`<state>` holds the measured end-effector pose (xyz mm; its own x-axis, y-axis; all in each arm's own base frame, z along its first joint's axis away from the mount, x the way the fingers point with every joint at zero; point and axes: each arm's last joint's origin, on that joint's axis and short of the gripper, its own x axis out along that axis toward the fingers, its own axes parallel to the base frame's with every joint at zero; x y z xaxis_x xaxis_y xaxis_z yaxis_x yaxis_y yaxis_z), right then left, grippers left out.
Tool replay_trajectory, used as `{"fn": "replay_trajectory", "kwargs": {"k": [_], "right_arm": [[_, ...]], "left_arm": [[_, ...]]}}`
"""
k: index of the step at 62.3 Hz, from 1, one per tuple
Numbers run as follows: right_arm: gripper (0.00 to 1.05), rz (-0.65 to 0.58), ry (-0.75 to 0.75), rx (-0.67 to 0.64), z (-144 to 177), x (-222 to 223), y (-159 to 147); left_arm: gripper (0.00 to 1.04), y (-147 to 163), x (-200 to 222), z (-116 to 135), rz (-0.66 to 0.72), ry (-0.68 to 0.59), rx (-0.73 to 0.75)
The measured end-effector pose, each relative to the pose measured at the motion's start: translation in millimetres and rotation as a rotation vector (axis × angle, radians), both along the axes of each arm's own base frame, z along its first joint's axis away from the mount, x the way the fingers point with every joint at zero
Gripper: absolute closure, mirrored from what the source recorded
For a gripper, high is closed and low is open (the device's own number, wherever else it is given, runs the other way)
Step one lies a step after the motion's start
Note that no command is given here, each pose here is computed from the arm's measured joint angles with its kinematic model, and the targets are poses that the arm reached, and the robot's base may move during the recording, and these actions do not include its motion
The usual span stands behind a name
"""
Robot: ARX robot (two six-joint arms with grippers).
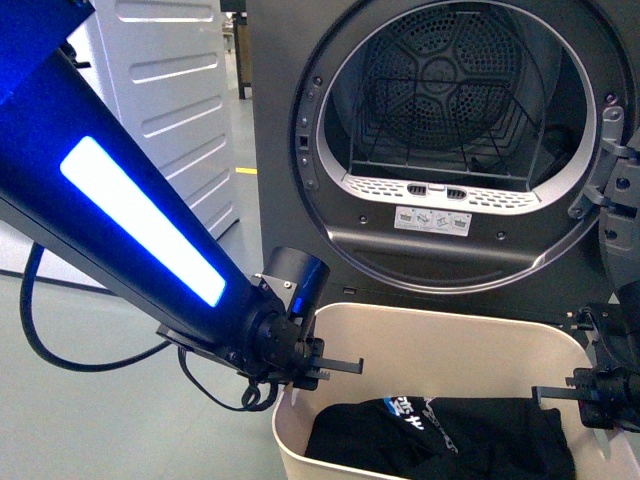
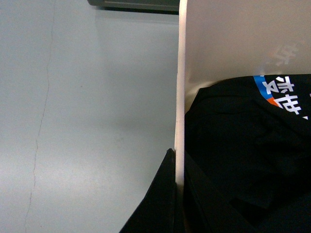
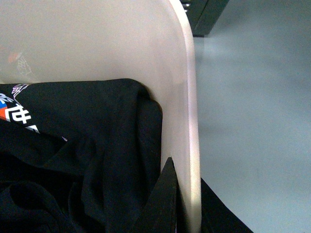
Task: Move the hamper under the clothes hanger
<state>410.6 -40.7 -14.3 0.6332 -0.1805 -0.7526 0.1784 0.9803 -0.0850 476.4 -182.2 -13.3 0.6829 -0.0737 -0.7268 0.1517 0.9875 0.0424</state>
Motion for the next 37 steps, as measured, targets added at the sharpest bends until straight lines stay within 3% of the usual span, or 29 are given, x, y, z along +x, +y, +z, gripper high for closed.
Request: {"fn": "replay_trajectory", "kwargs": {"k": [19,37], "right_arm": [[1.02,0.01,-0.049,-0.001,24.2,0.6,0.4],[1.02,0.019,-0.042,0.006,20.6,-2.6,2.7]], "left_arm": [[1.01,1.0,3.3,43.7,0.004,-0.07,-0.027],[1.01,4.9,0.0,43.8,0.008,-0.058,-0.024]]}}
